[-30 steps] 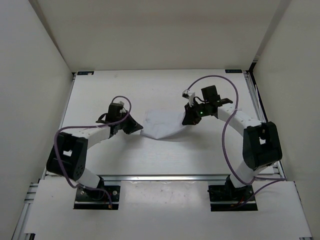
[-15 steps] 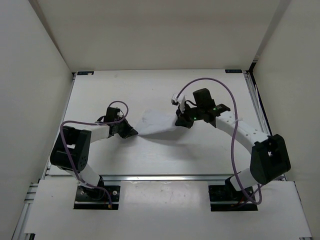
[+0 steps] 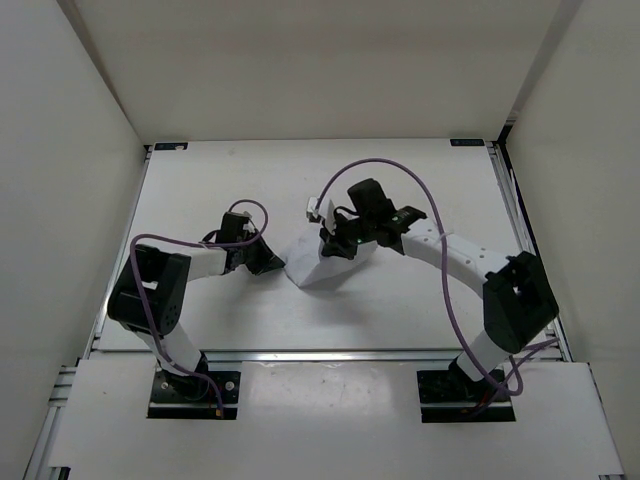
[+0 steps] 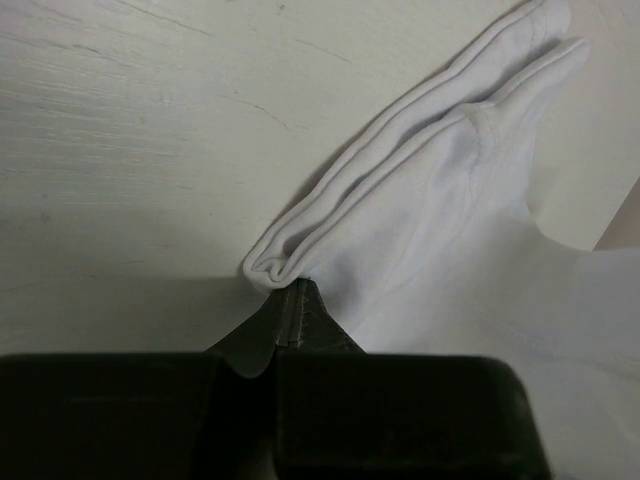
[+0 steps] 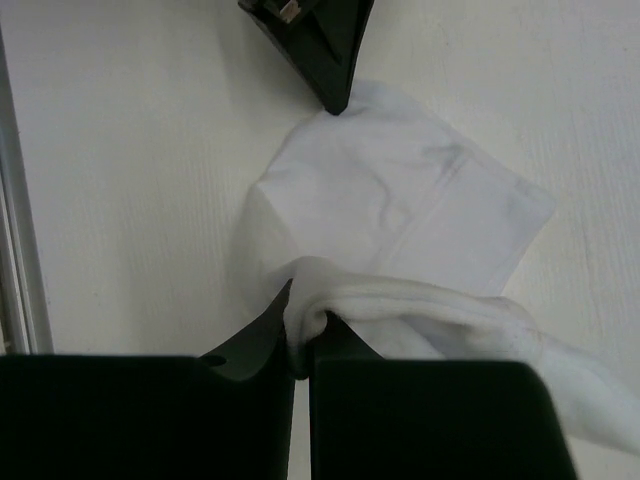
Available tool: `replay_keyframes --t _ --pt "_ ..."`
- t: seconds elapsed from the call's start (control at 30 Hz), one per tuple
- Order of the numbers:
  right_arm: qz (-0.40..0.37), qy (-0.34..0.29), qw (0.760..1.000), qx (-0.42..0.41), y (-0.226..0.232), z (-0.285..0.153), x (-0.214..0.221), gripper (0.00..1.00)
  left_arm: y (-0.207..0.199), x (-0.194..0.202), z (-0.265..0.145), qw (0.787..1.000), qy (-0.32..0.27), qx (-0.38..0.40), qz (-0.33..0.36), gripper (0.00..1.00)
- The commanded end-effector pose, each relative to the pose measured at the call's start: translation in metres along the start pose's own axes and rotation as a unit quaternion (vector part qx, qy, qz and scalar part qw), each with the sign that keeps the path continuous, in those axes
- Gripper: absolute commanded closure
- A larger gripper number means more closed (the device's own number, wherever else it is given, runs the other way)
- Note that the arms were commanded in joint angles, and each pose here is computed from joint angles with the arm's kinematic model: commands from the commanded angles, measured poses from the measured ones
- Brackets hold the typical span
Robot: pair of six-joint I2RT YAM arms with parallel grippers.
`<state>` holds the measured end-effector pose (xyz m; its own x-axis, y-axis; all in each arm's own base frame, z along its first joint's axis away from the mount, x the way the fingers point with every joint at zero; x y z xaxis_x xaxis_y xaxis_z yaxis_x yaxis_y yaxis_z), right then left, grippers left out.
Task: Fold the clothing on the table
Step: Fold the skirt
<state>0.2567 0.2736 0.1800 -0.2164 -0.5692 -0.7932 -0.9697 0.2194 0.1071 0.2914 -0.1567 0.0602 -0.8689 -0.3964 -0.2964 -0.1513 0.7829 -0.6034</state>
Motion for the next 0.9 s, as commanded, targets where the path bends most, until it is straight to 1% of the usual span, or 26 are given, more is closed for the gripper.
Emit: replay_keyframes --t 0.0,0.03,0.1,0.33,0.43,0.47,0.5,0.53,0.57,0.6,0.63,0.7,0.77,0.8,0.83,0.87 --pt "-0.033 -0.023 0.999 -0.007 -0.003 0.01 -0.028 1.0 0.002 0.013 0.002 1.0 0.024 -0.001 0.007 1.0" --pt "-0.039 -0.016 0.999 -0.018 0.001 0.02 -0.028 0.99 -0.001 0.01 0.002 1.0 0.012 0.008 0.01 1.0" --pt "-0.043 -0.017 0.999 -0.028 0.005 0.026 -0.031 1.0 -0.004 0.01 0.0 1.0 0.01 0.017 0.009 1.0" --pt "-0.042 0.011 0.996 -0.08 0.026 0.071 -0.025 0.99 -0.006 0.009 0.002 0.999 0.012 0.035 0.004 1.0" --pt "-0.038 0.019 0.996 -0.078 0.024 0.089 -0.026 1.0 -0.006 0.005 0.001 0.999 0.008 0.038 0.002 1.0" --pt "-0.039 0.028 0.996 -0.077 0.024 0.098 -0.023 0.97 -0.004 0.004 0.0 0.999 0.005 0.037 0.004 1.0" --pt "-0.032 0.04 0.998 -0.049 0.019 0.104 -0.018 0.89 -0.003 0.006 0.0 0.999 0.009 0.036 -0.002 1.0" --pt "-0.026 0.042 0.999 -0.008 0.012 0.106 -0.015 0.62 -0.002 0.005 -0.001 0.999 0.008 0.038 0.001 1.0" --pt "-0.021 0.045 0.999 0.007 0.01 0.106 -0.013 0.24 0.0 0.005 -0.003 0.999 0.01 0.038 -0.003 1.0" --pt "-0.012 0.038 0.999 0.024 0.004 0.101 -0.019 0.04 0.004 0.006 -0.003 0.999 0.013 0.035 -0.004 1.0" --pt "0.001 0.03 0.999 0.037 -0.007 0.093 -0.025 0.01 0.004 0.002 -0.006 0.999 0.004 0.034 -0.005 1.0" --pt "0.047 -0.012 0.996 0.07 -0.022 0.066 -0.045 0.01 0.009 0.001 -0.008 1.0 0.002 0.029 -0.003 1.0" --pt "0.068 -0.06 0.989 0.119 -0.043 0.034 -0.061 0.0 0.008 -0.007 -0.014 0.999 -0.009 0.033 0.001 1.0" --pt "0.086 -0.076 0.982 0.148 -0.053 0.015 -0.065 0.03 0.007 -0.013 -0.017 0.999 -0.012 0.031 0.003 1.0" --pt "0.106 -0.091 0.978 0.154 -0.054 0.001 -0.069 0.11 0.006 -0.018 -0.021 0.999 -0.023 0.031 0.011 1.0" --pt "0.136 -0.096 0.975 0.146 -0.059 -0.013 -0.063 0.18 0.005 -0.023 -0.024 0.999 -0.032 0.029 0.019 1.0"
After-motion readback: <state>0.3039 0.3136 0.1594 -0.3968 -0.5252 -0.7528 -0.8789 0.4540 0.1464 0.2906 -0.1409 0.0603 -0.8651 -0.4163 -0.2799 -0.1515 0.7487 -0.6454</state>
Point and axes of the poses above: each gripper's point midway between its finger pads, its own z axis out along the fingers, its own y axis along the line the jaws close on, x = y × z, the point moved 6 cm from there along -z, back along the fingers, and after that the axes turned 9 degrees about z, right-handed, at the moved point
